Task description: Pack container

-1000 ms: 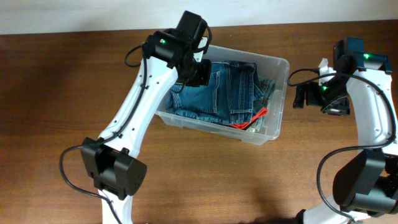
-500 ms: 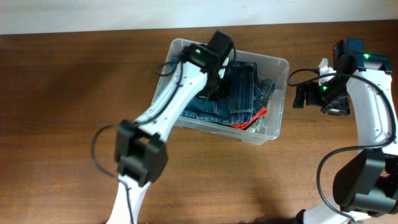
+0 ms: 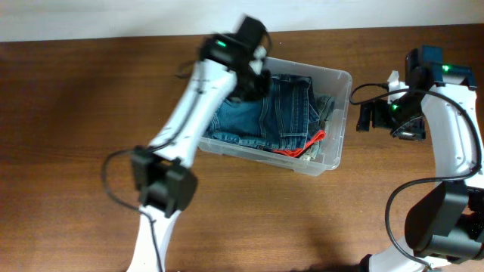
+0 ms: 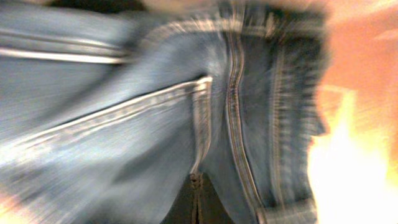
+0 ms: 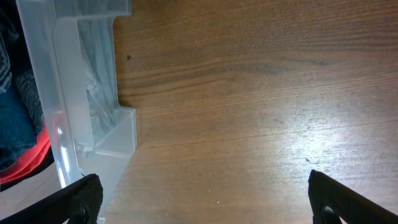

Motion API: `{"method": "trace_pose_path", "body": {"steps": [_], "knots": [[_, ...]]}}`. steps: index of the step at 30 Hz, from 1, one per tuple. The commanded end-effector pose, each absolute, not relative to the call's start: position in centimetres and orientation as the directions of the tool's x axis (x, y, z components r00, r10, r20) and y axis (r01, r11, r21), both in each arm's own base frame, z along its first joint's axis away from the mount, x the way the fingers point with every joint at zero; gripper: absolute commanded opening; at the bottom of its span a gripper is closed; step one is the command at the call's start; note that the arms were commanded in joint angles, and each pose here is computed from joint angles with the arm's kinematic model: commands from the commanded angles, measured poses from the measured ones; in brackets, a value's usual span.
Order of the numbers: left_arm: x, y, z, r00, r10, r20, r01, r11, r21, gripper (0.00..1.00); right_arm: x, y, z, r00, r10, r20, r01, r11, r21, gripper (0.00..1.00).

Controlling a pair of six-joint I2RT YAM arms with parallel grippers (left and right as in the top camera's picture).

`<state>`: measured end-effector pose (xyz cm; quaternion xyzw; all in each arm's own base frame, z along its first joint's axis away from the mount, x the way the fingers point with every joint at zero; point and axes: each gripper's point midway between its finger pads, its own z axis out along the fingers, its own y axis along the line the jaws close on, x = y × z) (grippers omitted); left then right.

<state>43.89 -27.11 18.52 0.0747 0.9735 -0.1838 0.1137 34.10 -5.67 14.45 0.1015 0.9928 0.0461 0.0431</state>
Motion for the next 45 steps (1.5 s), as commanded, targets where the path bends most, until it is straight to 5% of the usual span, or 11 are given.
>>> {"method": "trace_pose_path", "body": {"steps": [1, 12, 13, 14, 15, 19, 36, 39, 41, 42, 45], "knots": [[41.8, -20.1, 31.8, -0.88, -0.028, -0.474, 0.15, 0.931, -0.333, 0.0, 34.4, -5.7, 15.5, -0.973, 0.2, -0.111, 0.191, 0.977, 0.091, 0.98], [30.8, -1.8, 43.8, -0.652, -0.243, -0.718, -0.227, 0.966, -0.121, 0.09, 34.4, -5.7, 15.5, -0.973, 0.2, -0.111, 0.191, 0.977, 0.091, 0.98], [29.9, -0.5, 44.5, -0.625, -0.27, -0.733, -0.259, 0.957, -0.131, 0.24, 34.4, -5.7, 15.5, -0.973, 0.2, -0.111, 0.191, 0.977, 0.091, 0.98], [29.6, -0.1, 44.8, -0.613, -0.279, -0.739, -0.271, 0.953, -0.135, 0.87, 34.4, -5.7, 15.5, -0.973, 0.2, -0.111, 0.191, 0.977, 0.091, 0.98], [29.1, 0.5, 45.2, -0.598, -0.291, -0.747, -0.285, 0.948, -0.141, 1.0, 34.4, -5.7, 15.5, -0.973, 0.2, -0.111, 0.191, 0.977, 0.091, 0.98], [28.0, 0.8, 45.9, -0.576, -0.303, -0.759, -0.283, 0.945, -0.162, 1.0, 34.4, -5.7, 15.5, -0.973, 0.2, -0.111, 0.191, 0.977, 0.091, 0.98], [28.5, -1.2, 44.0, -0.66, -0.268, -0.702, -0.193, 0.963, -0.186, 1.0, 34.4, -5.7, 15.5, -0.973, 0.2, -0.111, 0.191, 0.977, 0.091, 0.98], [29.0, -2.4, 40.6, -0.755, -0.24, -0.61, -0.158, 0.97, -0.187, 0.57, 34.4, -5.7, 15.5, -0.973, 0.2, -0.111, 0.191, 0.977, 0.091, 0.98], [30.3, -2.6, 37.8, -0.797, -0.237, -0.555, -0.171, 0.971, -0.169, 0.12, 34.4, -5.7, 15.5, -0.973, 0.2, -0.111, 0.191, 0.977, 0.091, 0.98], [30.9, -2.6, 36.6, -0.809, -0.239, -0.537, -0.177, 0.97, -0.165, 0.01, 34.4, -5.7, 15.5, -0.973, 0.2, -0.111, 0.191, 0.977, 0.091, 0.99], [34.0, -4.5, 29.9, -0.86, -0.249, -0.446, -0.161, 0.961, -0.226, 0.01, 34.4, -5.7, 15.5, -0.973, 0.2, -0.111, 0.191, 0.977, 0.091, 0.98]]}}
